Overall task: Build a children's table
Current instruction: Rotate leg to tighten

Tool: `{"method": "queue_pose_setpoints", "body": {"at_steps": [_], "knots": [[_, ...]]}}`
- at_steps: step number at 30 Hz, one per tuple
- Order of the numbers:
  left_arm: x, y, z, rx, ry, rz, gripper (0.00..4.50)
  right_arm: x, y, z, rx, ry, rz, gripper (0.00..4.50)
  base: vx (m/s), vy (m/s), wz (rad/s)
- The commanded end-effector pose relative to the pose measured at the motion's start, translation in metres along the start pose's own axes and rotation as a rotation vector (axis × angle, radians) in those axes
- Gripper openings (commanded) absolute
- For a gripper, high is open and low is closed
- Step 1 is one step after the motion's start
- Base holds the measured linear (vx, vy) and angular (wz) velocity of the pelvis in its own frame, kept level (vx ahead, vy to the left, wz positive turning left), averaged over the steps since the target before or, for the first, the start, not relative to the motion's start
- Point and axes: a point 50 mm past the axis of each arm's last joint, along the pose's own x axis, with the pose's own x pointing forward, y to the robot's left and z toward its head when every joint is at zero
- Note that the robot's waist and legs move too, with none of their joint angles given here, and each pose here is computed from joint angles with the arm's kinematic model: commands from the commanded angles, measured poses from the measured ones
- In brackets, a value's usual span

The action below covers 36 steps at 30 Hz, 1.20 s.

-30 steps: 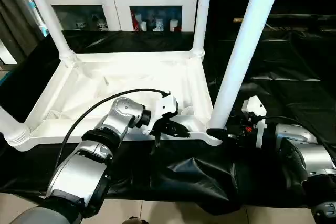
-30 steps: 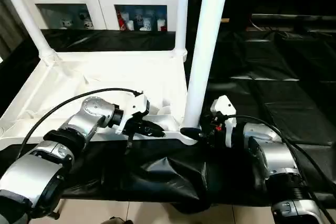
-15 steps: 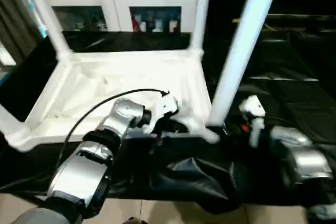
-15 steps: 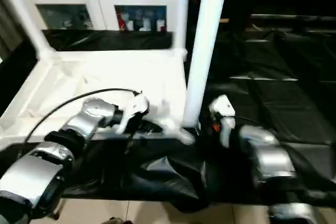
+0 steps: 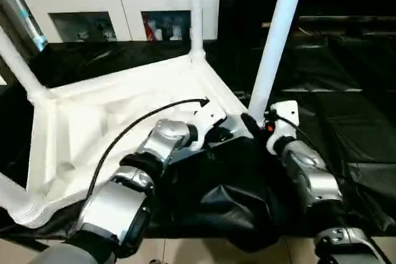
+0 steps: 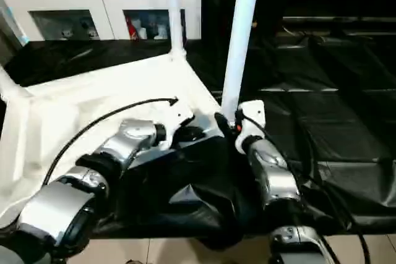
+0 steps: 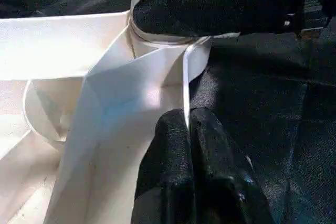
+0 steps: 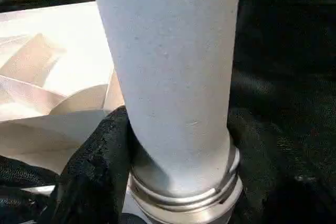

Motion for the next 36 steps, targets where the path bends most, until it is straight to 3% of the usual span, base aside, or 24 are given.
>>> {"method": "queue_pose_setpoints", "body": {"at_steps": [1,6,7,10,15,24,30,36], "knots": [[0.023,-0.026,0.021,0.044,-0.061,-0.135,0.00,0.006,0.033,-0.018,-0.055,0.096,0.172,3.21,0.000,0.000,0.00],[0.011,-0.018,0.015,0.067,-0.054,-0.166,0.00,-0.008,0.016,-0.008,-0.098,0.062,0.307,3.67,0.000,0.000,0.00],[0.011,-0.018,0.015,0.067,-0.054,-0.166,0.00,-0.008,0.016,-0.008,-0.098,0.062,0.307,3.67,0.000,0.000,0.00],[0.001,-0.011,0.009,0.080,-0.042,-0.191,0.00,-0.034,-0.013,0.001,-0.154,0.067,0.405,3.67,0.000,0.000,0.00],[-0.006,-0.009,0.006,0.100,-0.034,-0.233,0.00,-0.067,-0.041,0.014,-0.181,0.092,0.503,3.67,0.000,0.000,0.00],[-0.011,-0.009,0.004,0.123,-0.046,-0.281,0.00,-0.102,-0.072,0.032,-0.183,0.115,0.504,3.67,0.000,0.000,0.00],[-0.011,-0.011,0.003,0.120,-0.054,-0.307,0.00,-0.108,-0.079,0.034,-0.190,0.115,0.463,3.67,0.000,0.000,0.00],[-0.014,-0.015,0.001,0.137,-0.054,-0.382,0.00,-0.095,-0.055,0.030,-0.171,0.114,0.565,3.67,0.000,0.000,0.00]]}}
